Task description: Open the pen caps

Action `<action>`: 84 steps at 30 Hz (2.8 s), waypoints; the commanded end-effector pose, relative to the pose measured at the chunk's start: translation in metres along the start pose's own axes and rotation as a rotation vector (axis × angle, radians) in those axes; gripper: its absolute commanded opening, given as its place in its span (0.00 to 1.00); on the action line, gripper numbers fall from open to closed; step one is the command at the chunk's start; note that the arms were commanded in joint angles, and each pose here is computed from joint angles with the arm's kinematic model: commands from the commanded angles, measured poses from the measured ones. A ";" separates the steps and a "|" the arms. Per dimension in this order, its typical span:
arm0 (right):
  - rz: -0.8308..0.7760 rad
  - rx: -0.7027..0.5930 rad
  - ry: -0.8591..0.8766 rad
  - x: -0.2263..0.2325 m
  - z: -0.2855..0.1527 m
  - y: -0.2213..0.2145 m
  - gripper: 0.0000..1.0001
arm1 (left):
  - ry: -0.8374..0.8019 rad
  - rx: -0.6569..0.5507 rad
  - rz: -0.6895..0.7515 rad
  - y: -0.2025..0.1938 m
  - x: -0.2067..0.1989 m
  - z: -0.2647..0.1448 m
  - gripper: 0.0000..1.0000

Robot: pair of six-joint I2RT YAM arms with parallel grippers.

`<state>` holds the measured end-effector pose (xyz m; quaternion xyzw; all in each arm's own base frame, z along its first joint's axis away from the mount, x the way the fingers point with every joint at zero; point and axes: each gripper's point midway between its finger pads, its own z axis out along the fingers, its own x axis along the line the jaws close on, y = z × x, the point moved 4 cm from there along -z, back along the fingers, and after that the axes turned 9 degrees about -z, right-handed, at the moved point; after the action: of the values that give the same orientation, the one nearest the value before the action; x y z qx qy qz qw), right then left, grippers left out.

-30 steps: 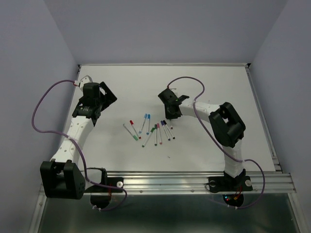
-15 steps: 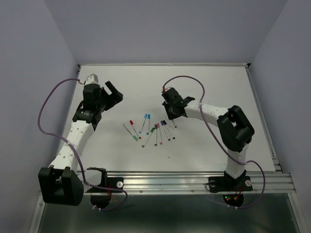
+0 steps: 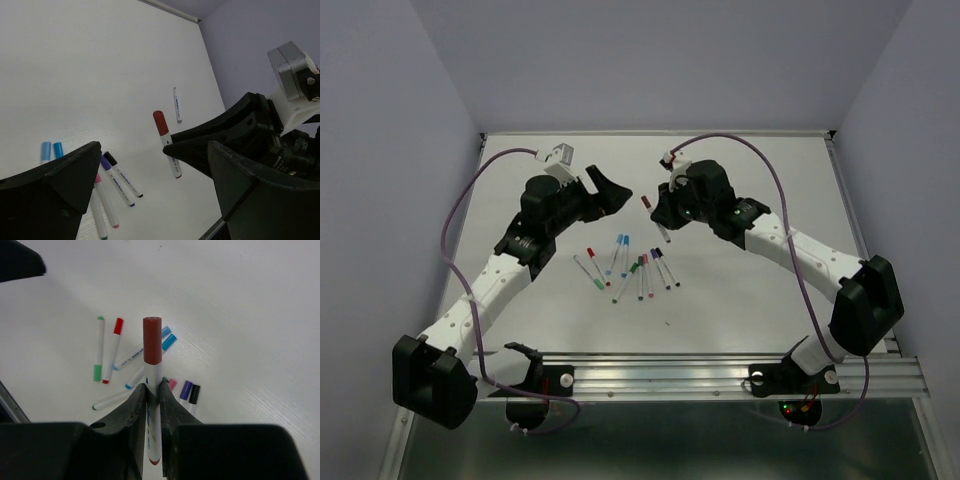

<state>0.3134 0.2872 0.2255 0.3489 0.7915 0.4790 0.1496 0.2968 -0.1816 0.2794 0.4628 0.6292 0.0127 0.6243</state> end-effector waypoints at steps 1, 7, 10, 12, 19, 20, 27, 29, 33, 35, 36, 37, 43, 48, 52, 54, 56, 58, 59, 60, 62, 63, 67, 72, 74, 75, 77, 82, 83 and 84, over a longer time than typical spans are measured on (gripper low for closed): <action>0.021 -0.135 0.164 0.024 -0.008 0.027 0.01 | -0.123 -0.008 -0.025 -0.002 -0.025 0.007 0.99; 0.048 -0.178 0.215 0.033 -0.014 0.037 0.01 | -0.166 -0.003 -0.041 -0.010 -0.036 0.013 0.99; 0.046 -0.223 0.242 0.037 -0.021 0.046 0.01 | -0.165 0.011 -0.046 -0.014 -0.036 0.018 0.98; 0.048 -0.237 0.245 0.038 -0.025 0.050 0.01 | -0.165 0.017 -0.046 -0.015 -0.037 0.020 0.95; 0.046 -0.258 0.280 0.044 -0.032 0.055 0.01 | -0.157 0.014 -0.057 -0.019 -0.040 0.026 0.89; 0.036 -0.286 0.287 0.045 -0.036 0.060 0.01 | -0.155 0.012 -0.063 -0.019 -0.040 0.027 0.84; 0.034 -0.283 0.302 0.047 -0.039 0.059 0.01 | -0.167 0.000 -0.072 -0.018 -0.045 0.024 0.71; 0.035 -0.278 0.303 0.047 -0.038 0.057 0.01 | -0.168 -0.010 -0.071 -0.016 -0.045 0.023 0.70; 0.034 -0.268 0.317 0.049 -0.036 0.054 0.01 | -0.169 -0.010 -0.074 -0.017 -0.045 0.023 0.69; 0.035 -0.256 0.321 0.049 -0.035 0.052 0.01 | -0.170 -0.009 -0.077 -0.018 -0.046 0.023 0.69; 0.035 -0.252 0.319 0.049 -0.034 0.051 0.01 | -0.168 -0.012 -0.076 -0.017 -0.045 0.023 0.69; 0.037 -0.249 0.314 0.048 -0.034 0.050 0.01 | -0.168 -0.014 -0.077 -0.017 -0.046 0.023 0.67; 0.043 -0.240 0.304 0.047 -0.031 0.047 0.01 | -0.170 -0.015 -0.073 -0.018 -0.046 0.023 0.62; 0.048 -0.243 0.298 0.046 -0.029 0.050 0.01 | -0.168 -0.004 -0.072 -0.020 -0.045 0.024 0.48; 0.050 -0.243 0.295 0.045 -0.027 0.052 0.01 | -0.174 -0.001 -0.071 -0.021 -0.048 0.025 0.38; 0.052 -0.240 0.296 0.045 -0.025 0.052 0.01 | -0.173 -0.004 -0.071 -0.020 -0.048 0.024 0.29; 0.046 -0.237 0.301 0.045 -0.024 0.051 0.01 | -0.163 -0.008 -0.074 -0.020 -0.046 0.025 0.20; 0.032 -0.200 0.319 0.047 -0.022 0.044 0.01 | -0.143 -0.023 -0.078 -0.018 -0.044 0.026 0.12; 0.026 -0.169 0.331 0.048 -0.022 0.037 0.01 | -0.136 -0.028 -0.079 -0.018 -0.043 0.026 0.06; 0.007 -0.152 0.352 0.049 -0.021 0.033 0.01 | -0.131 -0.040 -0.079 -0.016 -0.042 0.026 0.03; -0.003 -0.086 0.384 0.052 -0.018 0.016 0.01 | -0.120 -0.056 -0.083 -0.014 -0.041 0.028 0.00; -0.009 -0.070 0.419 0.055 -0.019 0.009 0.01 | -0.112 -0.080 -0.085 -0.009 -0.042 0.028 0.00; -0.020 0.023 0.505 0.069 -0.020 -0.028 0.01 | -0.064 -0.149 -0.090 0.005 -0.040 0.035 0.00; 0.014 0.150 0.576 0.089 -0.029 -0.077 0.01 | 0.020 -0.312 -0.095 0.039 -0.037 0.039 0.00; 0.027 0.207 0.616 0.104 -0.035 -0.101 0.01 | 0.032 -0.370 -0.100 0.055 -0.037 0.036 0.00; 0.029 0.211 0.625 0.109 -0.038 -0.106 0.01 | 0.041 -0.396 -0.102 0.061 -0.037 0.035 0.00; 0.068 0.218 0.652 0.116 -0.047 -0.116 0.01 | 0.045 -0.436 -0.109 0.077 -0.035 0.030 0.00; 0.111 0.189 0.674 0.123 -0.061 -0.120 0.01 | 0.050 -0.485 -0.166 0.095 -0.020 0.020 0.00; 0.125 0.174 0.668 0.123 -0.063 -0.117 0.01 | 0.068 -0.498 -0.174 0.096 -0.014 0.017 0.00; 0.117 0.179 0.684 0.125 -0.066 -0.119 0.01 | 0.090 -0.522 -0.187 0.102 -0.007 0.014 0.00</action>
<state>0.1591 0.2985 0.1523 0.2389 0.8245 0.4967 -0.1284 0.3560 -0.1657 0.2806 0.3211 0.7092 0.0913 0.6209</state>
